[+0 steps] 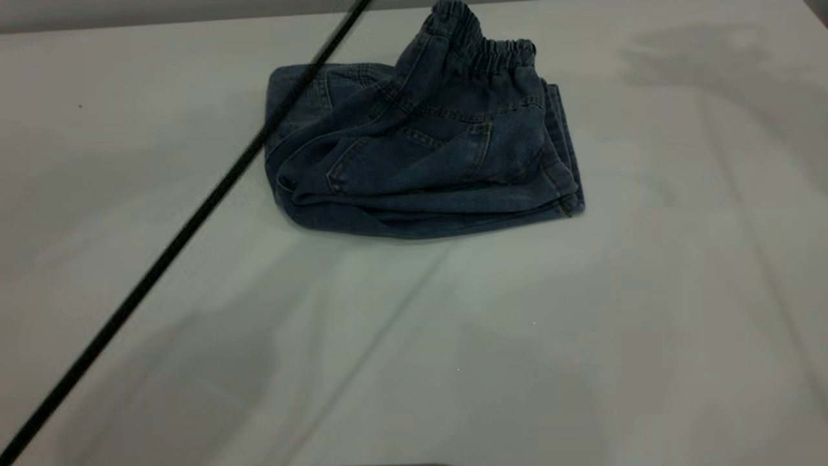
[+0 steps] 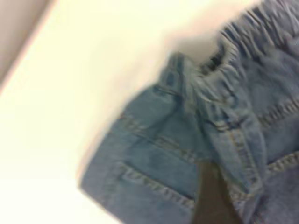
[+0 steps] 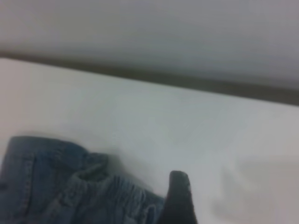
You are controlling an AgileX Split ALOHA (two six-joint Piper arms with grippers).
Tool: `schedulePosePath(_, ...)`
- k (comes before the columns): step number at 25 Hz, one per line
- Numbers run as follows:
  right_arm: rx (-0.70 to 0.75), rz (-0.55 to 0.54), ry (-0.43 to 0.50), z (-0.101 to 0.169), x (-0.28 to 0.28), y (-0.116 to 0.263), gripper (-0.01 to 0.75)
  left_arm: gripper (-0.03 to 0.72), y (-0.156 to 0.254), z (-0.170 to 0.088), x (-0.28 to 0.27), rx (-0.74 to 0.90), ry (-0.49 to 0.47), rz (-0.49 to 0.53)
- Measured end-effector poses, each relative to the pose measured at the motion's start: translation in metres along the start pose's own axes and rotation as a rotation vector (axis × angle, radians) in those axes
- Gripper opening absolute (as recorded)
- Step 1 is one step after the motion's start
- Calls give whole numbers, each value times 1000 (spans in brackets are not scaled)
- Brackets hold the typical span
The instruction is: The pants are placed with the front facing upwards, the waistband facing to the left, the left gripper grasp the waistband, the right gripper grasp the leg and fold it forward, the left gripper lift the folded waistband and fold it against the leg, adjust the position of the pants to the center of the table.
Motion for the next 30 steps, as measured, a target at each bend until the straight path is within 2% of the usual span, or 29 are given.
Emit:
schedulePosePath(8, -40, -178, 17, 32, -105, -26, 514, 393, -25, 36, -100, -116, -197, -191)
schedulePosePath(13, -59, -233, 29, 51, -158, -21, 514, 393, -32, 46, -185, -180, -203, -349)
schedulePosePath(18, -68, -254, 35, 72, -204, -3, 514, 393, -29, 49, -239, -209, -190, -447)
schedulePosePath(23, -79, -281, 49, 97, -257, 31, 514, 393, -11, 52, -277, -212, -188, -465)
schedulePosePath(30, -99, -335, 67, 138, -321, 103, 514, 393, 45, 52, -310, -197, -190, -400)
Point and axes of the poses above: a point on each arm's last joint axis where the gripper is mounted, x pointing out along that axis toward the gripper, z along the wrist's bending axis when the last joint is at zero, y = z × x, the point moved 4 cm from there along x, pointing out along that axis toward the gripper, and after that the axes turned 15 degrees about -x, right-handed, at the moved point
